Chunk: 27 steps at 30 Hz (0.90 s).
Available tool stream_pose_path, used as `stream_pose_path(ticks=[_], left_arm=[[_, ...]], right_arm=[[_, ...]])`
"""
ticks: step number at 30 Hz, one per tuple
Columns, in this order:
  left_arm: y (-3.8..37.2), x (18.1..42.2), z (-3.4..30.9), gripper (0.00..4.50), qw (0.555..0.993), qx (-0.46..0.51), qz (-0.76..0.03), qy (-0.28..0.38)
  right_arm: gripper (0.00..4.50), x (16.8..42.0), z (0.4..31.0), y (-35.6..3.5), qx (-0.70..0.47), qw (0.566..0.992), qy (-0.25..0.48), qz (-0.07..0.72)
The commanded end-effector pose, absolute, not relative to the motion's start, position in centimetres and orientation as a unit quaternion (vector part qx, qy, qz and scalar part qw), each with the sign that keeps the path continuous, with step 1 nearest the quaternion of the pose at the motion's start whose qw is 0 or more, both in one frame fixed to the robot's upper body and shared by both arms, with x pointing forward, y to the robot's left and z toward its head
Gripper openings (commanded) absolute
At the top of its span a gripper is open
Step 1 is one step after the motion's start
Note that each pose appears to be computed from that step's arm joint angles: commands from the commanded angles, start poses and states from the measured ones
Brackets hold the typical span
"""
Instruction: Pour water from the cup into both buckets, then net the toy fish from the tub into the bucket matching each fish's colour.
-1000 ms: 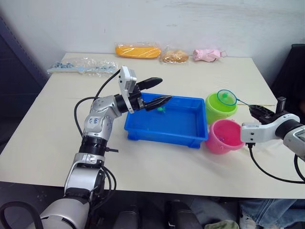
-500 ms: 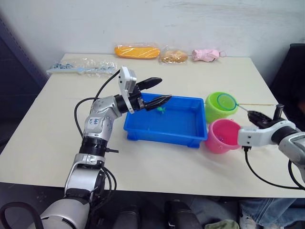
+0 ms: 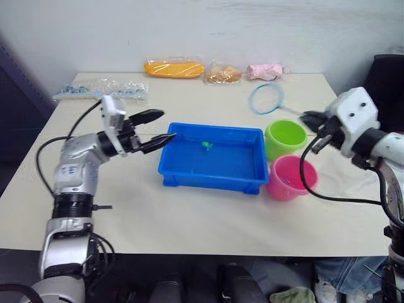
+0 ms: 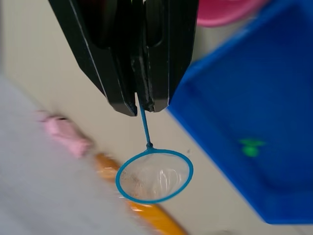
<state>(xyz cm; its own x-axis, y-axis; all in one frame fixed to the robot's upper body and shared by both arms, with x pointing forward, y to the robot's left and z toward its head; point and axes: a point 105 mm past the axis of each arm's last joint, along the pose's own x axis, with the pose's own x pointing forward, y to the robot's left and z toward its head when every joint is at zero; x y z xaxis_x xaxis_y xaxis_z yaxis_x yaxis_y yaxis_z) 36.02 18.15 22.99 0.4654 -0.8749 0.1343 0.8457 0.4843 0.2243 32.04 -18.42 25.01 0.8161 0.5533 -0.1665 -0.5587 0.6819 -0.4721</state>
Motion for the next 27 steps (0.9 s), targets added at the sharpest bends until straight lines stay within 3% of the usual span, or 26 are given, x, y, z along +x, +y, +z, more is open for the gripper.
stream_pose_path(ticks=[1, 5, 12, 27], left_arm=[[20.5, 35.6, 23.5, 4.48, 0.865, 0.088, -0.48, -0.117], [21.4, 35.2, 23.4, 4.48, 0.872, 0.096, -0.469, -0.106], [21.7, 34.4, 23.1, 4.48, 0.878, 0.096, -0.46, -0.096], [21.4, 33.8, 22.9, 4.48, 0.881, 0.101, -0.454, -0.089]], right_arm=[[0.0, 32.5, 24.0, -17.0, -0.242, 0.914, 0.057, 0.321], [0.0, 32.6, 21.7, -15.9, -0.216, 0.897, 0.138, 0.36], [0.0, 33.4, 19.3, -16.1, -0.244, 0.879, 0.193, 0.362], [0.0, 36.9, 17.4, -13.1, -0.191, 0.897, 0.192, 0.35]])
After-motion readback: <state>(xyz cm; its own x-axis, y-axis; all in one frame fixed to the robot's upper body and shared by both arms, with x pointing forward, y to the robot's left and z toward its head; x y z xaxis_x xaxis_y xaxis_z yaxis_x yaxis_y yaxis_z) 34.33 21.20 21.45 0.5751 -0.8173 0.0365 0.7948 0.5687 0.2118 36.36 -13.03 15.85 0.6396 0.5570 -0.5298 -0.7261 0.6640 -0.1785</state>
